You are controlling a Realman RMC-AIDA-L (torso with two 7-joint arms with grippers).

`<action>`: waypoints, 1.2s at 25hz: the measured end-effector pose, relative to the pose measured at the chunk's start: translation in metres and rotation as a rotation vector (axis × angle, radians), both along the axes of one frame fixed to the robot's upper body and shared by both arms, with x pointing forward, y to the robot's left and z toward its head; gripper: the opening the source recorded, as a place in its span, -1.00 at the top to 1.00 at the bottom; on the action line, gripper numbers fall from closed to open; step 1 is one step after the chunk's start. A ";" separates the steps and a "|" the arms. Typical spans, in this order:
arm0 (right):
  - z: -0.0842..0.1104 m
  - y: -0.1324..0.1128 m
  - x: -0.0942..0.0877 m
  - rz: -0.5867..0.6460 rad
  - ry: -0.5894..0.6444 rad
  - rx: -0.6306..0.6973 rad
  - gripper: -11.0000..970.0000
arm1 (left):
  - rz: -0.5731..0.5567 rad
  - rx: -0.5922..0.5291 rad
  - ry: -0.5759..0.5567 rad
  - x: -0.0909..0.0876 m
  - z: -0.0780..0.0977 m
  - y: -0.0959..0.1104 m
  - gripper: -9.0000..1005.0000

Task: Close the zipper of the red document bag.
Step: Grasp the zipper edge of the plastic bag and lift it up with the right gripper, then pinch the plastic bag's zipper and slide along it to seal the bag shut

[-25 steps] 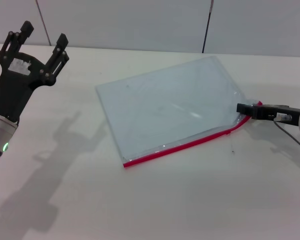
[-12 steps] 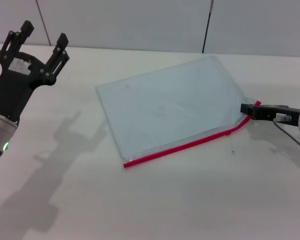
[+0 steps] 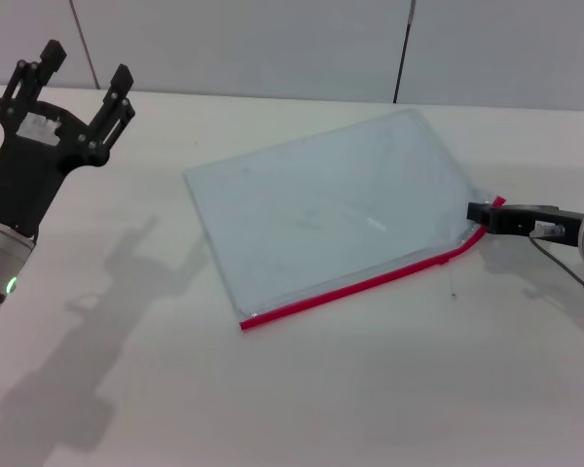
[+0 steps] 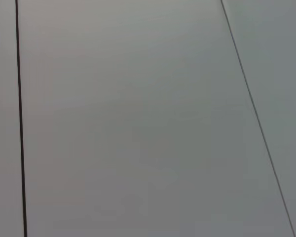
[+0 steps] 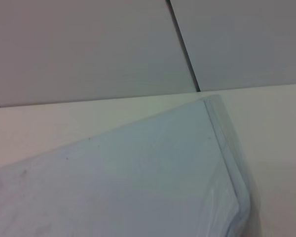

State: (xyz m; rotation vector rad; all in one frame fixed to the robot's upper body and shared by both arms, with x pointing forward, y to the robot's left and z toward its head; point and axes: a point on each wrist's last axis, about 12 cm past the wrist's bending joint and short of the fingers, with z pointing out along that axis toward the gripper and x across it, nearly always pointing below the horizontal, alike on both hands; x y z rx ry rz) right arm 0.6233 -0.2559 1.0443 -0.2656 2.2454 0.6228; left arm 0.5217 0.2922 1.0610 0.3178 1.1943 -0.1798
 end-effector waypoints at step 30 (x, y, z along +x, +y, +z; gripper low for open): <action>0.027 0.039 0.007 0.117 -0.062 0.213 0.87 | -0.364 0.204 0.220 0.027 -0.016 -0.083 -0.54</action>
